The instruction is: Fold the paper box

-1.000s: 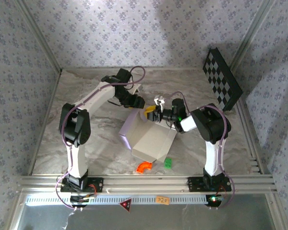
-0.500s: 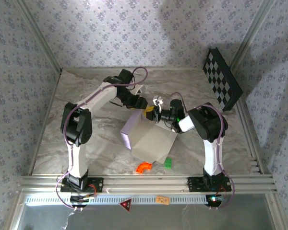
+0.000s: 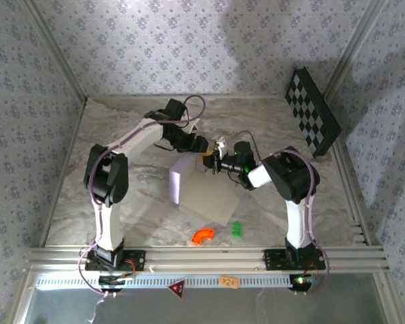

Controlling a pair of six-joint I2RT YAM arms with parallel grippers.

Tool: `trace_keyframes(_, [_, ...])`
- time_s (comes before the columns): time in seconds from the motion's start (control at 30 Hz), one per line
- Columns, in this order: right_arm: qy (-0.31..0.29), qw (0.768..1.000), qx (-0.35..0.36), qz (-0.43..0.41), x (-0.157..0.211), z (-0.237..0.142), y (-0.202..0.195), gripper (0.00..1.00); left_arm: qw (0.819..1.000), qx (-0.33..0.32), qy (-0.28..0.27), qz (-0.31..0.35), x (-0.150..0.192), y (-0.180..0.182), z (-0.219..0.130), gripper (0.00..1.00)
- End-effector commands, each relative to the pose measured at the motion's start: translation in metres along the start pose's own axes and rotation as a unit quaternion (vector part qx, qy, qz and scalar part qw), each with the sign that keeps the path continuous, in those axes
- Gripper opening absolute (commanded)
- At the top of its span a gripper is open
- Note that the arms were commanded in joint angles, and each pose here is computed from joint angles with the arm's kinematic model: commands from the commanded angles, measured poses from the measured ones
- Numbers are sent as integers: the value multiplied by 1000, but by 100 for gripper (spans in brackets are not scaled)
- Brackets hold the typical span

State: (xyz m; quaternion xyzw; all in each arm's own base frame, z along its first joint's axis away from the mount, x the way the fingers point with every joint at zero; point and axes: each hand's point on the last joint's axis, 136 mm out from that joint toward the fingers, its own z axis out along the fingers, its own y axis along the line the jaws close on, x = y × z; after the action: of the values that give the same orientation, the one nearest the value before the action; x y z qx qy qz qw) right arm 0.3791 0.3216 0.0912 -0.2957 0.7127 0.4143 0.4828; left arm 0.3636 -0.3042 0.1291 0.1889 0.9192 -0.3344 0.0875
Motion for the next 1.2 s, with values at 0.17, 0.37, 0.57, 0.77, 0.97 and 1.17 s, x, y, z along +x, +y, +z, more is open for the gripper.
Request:
trace_keyframes(0.17, [23, 992, 110, -54, 4, 8, -5, 0, 994, 113, 6, -4, 14, -56, -3, 77])
trace_keyframes(0.37, [67, 991, 100, -65, -3, -4, -1, 0, 996, 71, -60, 4, -4, -50, -42, 90])
trace_keyframes(0.57, [149, 981, 99, -72, -14, -24, -2, 0, 989, 25, -146, -5, -20, -35, -100, 95])
trace_keyframes(0.77, [263, 957, 76, -96, -18, -50, -3, 0, 981, -7, -191, -23, -15, -14, -141, 95])
trace_keyframes(0.97, [409, 900, 51, -142, -15, -77, -9, 0, 983, -47, -164, -60, 17, 22, -127, 92])
trace_keyframes(1.17, [516, 835, 37, -189, -10, -89, -26, 0, 987, -39, -118, -106, 51, 44, -89, 87])
